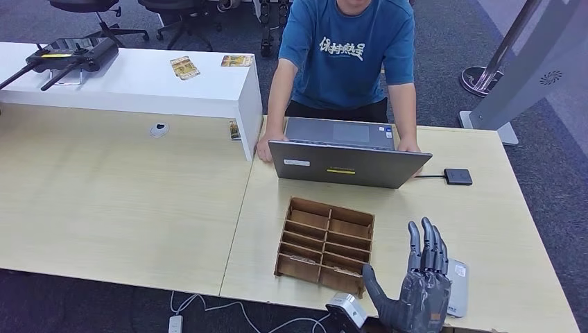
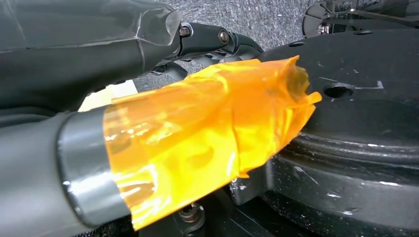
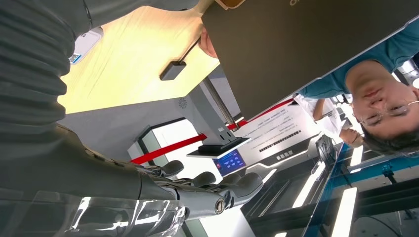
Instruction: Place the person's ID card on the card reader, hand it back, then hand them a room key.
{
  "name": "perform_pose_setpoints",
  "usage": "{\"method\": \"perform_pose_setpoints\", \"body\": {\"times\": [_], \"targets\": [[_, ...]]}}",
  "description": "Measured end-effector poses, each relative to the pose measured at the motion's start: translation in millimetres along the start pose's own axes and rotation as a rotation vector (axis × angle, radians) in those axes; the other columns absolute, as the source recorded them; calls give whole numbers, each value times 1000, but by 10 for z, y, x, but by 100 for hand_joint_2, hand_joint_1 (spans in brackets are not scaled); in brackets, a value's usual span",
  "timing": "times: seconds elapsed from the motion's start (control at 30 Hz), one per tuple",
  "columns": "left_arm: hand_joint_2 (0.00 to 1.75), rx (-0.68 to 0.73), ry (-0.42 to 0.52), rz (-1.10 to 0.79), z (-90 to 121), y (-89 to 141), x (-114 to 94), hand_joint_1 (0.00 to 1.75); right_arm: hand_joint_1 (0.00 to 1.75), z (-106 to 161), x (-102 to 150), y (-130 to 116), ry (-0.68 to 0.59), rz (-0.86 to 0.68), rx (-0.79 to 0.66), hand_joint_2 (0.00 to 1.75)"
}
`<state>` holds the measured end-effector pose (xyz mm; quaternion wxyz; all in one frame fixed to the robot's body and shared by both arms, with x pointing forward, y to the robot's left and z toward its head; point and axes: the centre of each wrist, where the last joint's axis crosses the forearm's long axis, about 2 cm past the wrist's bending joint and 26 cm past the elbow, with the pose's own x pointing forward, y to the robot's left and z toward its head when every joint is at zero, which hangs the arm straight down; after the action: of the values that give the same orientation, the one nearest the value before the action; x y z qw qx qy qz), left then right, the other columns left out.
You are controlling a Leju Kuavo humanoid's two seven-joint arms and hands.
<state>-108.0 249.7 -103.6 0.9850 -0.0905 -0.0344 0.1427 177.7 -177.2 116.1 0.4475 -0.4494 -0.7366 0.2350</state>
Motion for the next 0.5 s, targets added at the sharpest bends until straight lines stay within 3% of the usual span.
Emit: {"method": "perform_pose_setpoints", "body": {"times": [0.5], "targets": [[0,0,0,0,0,0,0,0,0,1,-1,1,-1,0,1,175]]}}
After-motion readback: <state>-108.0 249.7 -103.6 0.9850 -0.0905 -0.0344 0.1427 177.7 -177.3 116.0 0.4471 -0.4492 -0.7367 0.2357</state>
